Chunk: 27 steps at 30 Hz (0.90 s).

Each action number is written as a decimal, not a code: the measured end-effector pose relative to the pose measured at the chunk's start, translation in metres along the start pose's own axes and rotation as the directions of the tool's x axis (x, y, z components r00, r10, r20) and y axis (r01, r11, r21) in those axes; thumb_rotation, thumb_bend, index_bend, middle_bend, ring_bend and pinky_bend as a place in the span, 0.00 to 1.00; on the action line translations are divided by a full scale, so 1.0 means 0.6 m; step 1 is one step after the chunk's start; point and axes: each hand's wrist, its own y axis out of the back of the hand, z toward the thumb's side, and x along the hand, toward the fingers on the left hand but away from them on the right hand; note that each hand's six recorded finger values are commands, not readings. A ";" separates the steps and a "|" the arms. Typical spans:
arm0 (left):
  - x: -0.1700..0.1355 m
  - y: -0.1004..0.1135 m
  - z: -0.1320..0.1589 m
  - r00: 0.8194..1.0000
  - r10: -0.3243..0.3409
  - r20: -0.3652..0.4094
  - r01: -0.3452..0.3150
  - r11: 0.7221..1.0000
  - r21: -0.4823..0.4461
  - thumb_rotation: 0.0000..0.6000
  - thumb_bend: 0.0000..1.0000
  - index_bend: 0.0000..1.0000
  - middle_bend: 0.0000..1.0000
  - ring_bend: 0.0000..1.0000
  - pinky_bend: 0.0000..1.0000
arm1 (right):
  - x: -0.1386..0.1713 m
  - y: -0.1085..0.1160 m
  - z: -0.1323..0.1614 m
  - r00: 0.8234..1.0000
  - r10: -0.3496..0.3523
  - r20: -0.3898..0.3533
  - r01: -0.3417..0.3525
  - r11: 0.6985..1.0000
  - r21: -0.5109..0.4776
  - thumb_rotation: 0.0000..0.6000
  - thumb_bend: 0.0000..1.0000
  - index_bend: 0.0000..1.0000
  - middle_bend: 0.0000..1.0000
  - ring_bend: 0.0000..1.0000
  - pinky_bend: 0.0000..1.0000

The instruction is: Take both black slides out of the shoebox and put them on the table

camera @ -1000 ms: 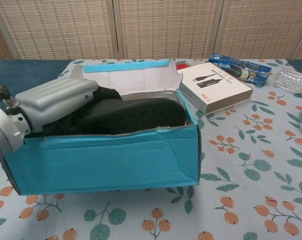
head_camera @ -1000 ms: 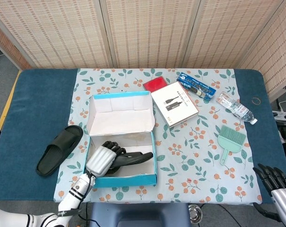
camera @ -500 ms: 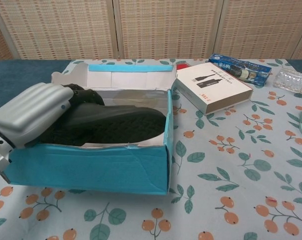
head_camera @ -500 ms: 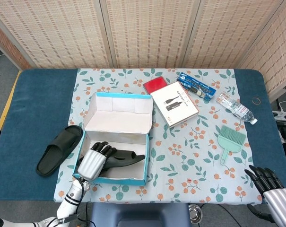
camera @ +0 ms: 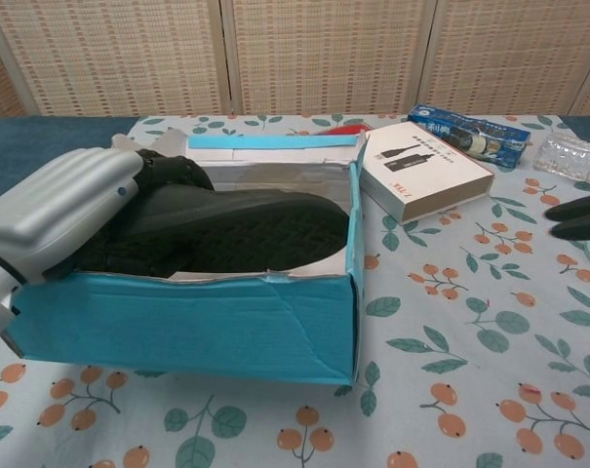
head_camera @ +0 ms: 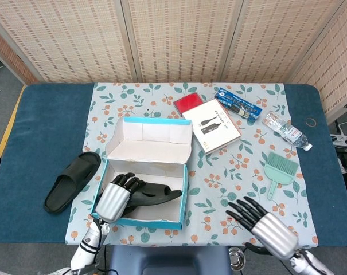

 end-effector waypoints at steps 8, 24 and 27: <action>0.008 -0.001 -0.005 1.000 -0.007 -0.014 0.007 1.000 0.003 1.00 0.57 0.50 0.38 0.26 0.36 | -0.104 0.007 0.084 0.982 -0.077 -0.174 0.075 0.997 -0.015 0.93 0.15 0.00 0.00 0.00 0.00; 0.017 0.011 0.002 0.999 0.019 -0.043 -0.022 0.997 -0.068 1.00 0.57 0.50 0.39 0.26 0.38 | -0.184 -0.078 0.089 0.983 0.087 -0.160 -0.086 0.996 0.009 0.94 0.15 0.00 0.00 0.00 0.00; 0.015 0.012 0.002 0.998 0.014 -0.054 -0.020 0.994 -0.111 1.00 0.57 0.50 0.39 0.26 0.38 | -0.192 -0.095 0.080 0.983 0.118 -0.142 -0.115 0.993 0.034 0.94 0.15 0.00 0.00 0.00 0.00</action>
